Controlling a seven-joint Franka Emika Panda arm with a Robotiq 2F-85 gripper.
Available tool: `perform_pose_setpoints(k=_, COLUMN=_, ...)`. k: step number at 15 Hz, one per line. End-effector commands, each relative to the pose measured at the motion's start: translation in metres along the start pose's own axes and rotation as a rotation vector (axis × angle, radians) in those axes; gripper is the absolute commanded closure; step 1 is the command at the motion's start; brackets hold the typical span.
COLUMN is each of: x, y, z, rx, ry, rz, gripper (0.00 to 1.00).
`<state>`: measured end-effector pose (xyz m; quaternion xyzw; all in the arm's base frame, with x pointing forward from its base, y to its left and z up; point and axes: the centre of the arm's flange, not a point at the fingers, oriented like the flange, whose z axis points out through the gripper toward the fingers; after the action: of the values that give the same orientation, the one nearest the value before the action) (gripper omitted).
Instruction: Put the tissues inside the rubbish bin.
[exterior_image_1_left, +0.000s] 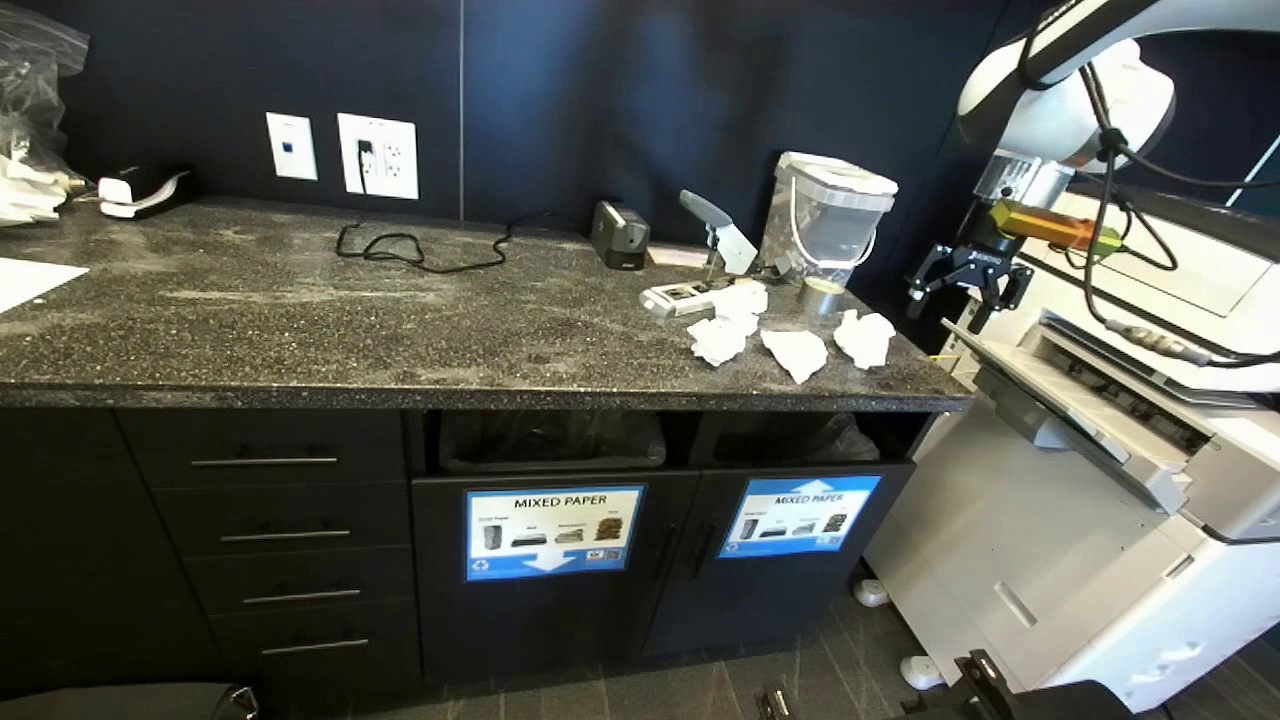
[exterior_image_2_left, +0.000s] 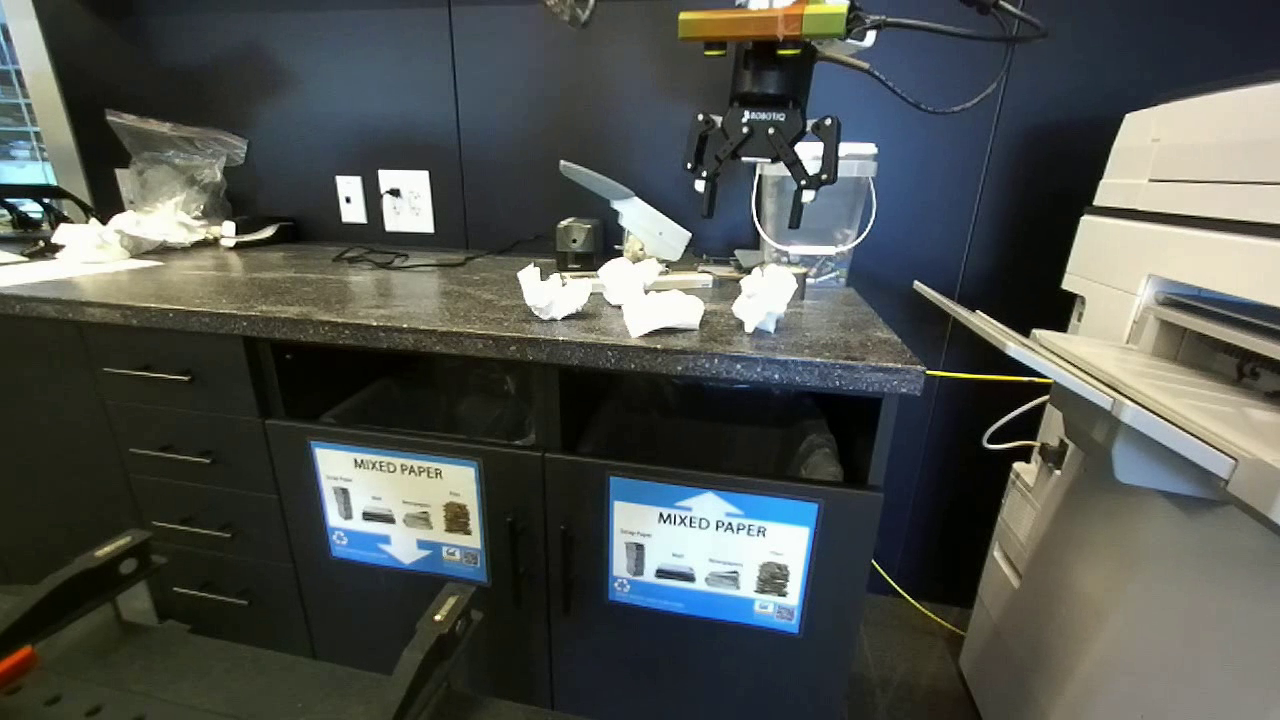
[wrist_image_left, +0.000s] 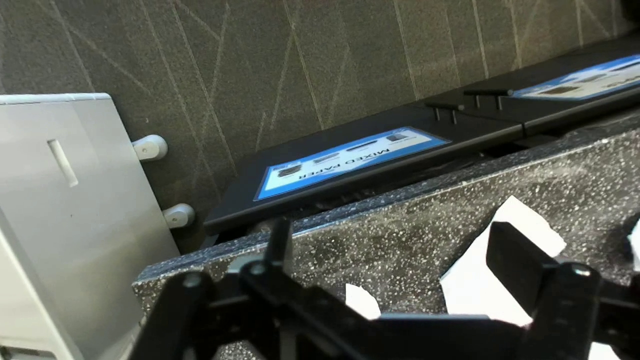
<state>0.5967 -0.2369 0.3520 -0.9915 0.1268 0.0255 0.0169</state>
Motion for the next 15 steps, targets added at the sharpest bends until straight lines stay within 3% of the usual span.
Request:
perform_pose_setpoints(k=1, x=0.054, y=0.007, z=0.010, rx=0.019, ry=0.022, rz=0.071, gripper=0.00)
perform_pose_setpoints(k=9, x=0.110, y=0.015, z=0.026, rx=0.010, ry=0.096, rz=0.187, gripper=0.00)
perform_pose_setpoints(k=15, x=0.143, y=0.010, z=0.049, rx=0.078, ry=0.127, rz=0.249, gripper=0.00)
